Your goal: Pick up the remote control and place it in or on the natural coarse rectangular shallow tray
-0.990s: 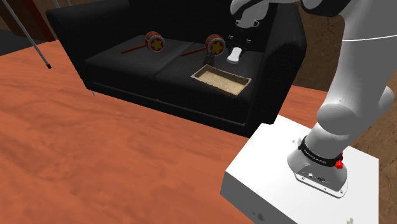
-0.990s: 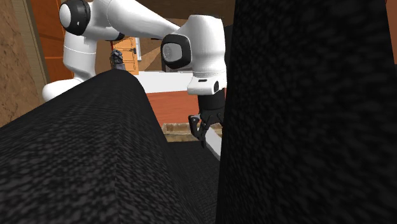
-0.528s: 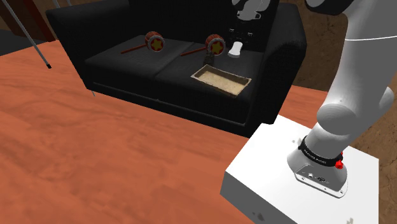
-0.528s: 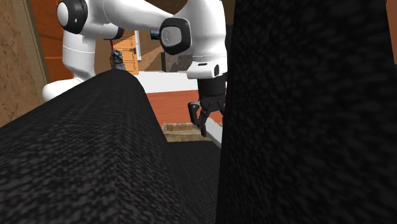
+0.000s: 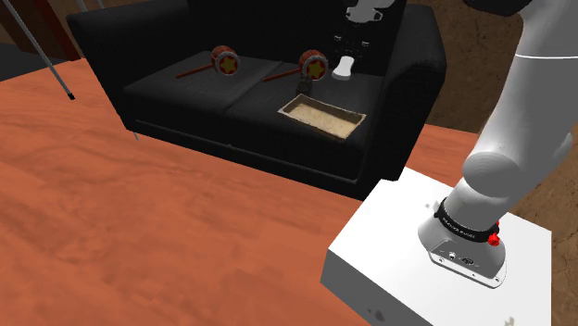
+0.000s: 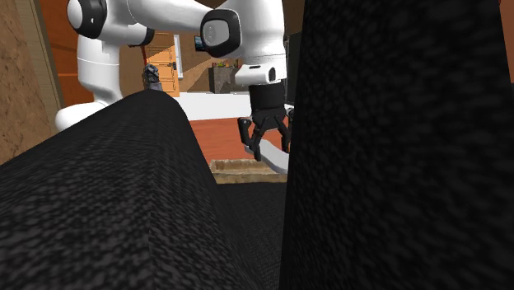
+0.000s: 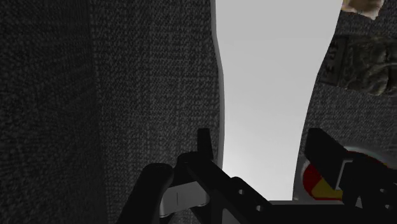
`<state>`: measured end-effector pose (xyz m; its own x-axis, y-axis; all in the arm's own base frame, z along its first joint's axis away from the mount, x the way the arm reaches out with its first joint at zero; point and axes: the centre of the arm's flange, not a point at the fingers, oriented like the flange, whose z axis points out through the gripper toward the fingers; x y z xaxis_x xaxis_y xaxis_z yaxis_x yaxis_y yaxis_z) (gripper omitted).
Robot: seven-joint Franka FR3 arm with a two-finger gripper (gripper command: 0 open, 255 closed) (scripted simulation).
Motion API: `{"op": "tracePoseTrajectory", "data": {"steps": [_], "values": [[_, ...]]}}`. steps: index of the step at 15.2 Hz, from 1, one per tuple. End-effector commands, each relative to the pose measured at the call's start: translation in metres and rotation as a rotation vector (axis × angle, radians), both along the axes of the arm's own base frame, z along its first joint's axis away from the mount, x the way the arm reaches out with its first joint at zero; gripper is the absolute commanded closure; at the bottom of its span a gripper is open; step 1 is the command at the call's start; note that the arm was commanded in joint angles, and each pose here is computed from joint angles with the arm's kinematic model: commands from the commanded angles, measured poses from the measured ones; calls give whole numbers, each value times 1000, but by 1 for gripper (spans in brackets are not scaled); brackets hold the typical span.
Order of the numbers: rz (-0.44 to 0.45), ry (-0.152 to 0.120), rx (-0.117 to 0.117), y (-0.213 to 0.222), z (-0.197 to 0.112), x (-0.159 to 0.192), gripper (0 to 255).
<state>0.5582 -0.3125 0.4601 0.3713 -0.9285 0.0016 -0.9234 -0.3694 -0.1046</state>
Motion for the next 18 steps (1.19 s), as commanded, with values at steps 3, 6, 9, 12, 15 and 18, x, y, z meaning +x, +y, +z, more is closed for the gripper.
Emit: {"op": "tracePoseTrajectory", "data": {"steps": [3, 6, 9, 12, 15, 18], "values": [[0, 0, 0, 45, 3, -24, 255], [0, 0, 0, 80, 4, -43, 255], [0, 0, 0, 115, 6, -61, 255], [0, 0, 0, 150, 7, -79, 255], [0, 0, 0, 183, 3, -96, 255], [0, 0, 0, 183, -13, -96, 255]]}}
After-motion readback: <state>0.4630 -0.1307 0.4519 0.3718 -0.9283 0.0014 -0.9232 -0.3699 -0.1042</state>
